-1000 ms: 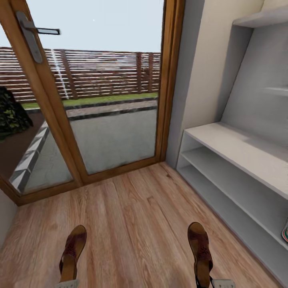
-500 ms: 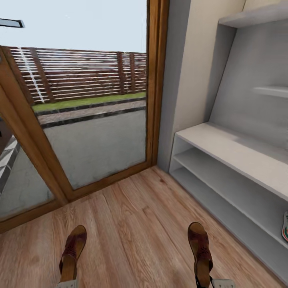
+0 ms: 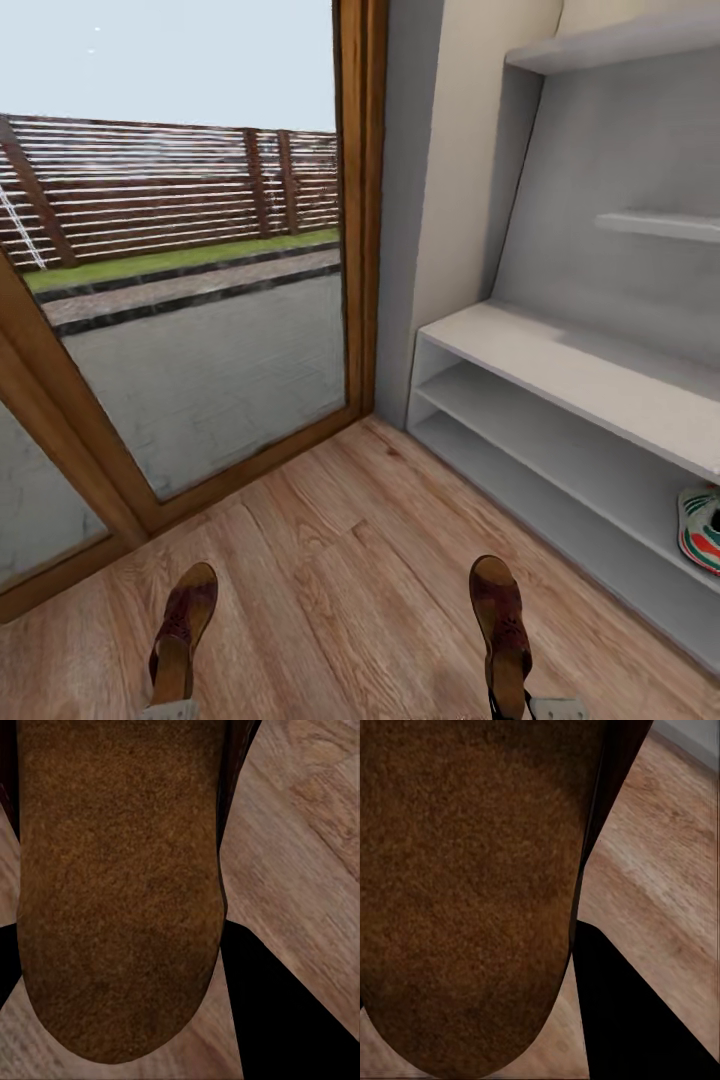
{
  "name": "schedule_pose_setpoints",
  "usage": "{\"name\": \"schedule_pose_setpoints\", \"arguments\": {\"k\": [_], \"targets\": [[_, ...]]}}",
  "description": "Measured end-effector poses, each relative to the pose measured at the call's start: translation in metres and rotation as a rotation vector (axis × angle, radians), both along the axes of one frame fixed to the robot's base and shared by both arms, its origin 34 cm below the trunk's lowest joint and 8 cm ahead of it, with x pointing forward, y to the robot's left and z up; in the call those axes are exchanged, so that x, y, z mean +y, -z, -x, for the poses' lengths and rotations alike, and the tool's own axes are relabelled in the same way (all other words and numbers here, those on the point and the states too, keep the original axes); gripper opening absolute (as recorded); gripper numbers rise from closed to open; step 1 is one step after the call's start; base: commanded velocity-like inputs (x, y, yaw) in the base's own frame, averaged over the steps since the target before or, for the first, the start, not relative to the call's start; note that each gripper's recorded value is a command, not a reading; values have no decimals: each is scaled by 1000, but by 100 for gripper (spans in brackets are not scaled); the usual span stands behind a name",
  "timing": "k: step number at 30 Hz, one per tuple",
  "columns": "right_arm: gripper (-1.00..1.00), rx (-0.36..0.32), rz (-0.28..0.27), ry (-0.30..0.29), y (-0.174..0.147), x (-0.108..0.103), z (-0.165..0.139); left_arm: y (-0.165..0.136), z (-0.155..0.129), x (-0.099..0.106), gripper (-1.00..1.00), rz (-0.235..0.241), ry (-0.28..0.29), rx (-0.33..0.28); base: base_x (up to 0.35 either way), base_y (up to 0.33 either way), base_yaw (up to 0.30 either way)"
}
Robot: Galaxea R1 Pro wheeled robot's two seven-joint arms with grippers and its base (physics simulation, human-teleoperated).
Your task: Pick up the two gym shoes and the two sandals from the corridor floor and place them onto the hallstand (shoe rack) in the corridor, making sure they are on the rack and not on the floor. Arrange them so the two gym shoes are next to each other and the two sandals are next to each other.
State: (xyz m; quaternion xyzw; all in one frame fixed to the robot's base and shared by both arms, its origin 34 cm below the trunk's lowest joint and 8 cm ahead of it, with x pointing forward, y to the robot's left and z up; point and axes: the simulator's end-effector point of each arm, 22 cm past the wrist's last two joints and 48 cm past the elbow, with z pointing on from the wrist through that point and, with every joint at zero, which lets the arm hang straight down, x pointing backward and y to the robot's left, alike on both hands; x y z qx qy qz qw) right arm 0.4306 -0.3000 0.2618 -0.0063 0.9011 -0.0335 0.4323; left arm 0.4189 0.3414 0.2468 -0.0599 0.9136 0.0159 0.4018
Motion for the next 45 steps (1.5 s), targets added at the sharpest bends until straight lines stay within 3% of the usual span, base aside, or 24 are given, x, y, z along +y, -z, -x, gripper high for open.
{"name": "schedule_pose_setpoints", "arguments": {"k": [13, 45], "targets": [[-100, 0, 0, 2, 0, 0, 0, 0, 0, 0, -100, 0, 2, 0, 4, 12, -266], [-100, 1, 1, 2, 0, -1, 0, -1, -1, 1, -100, -2, 0, -2, 126, 285, -266]]}}
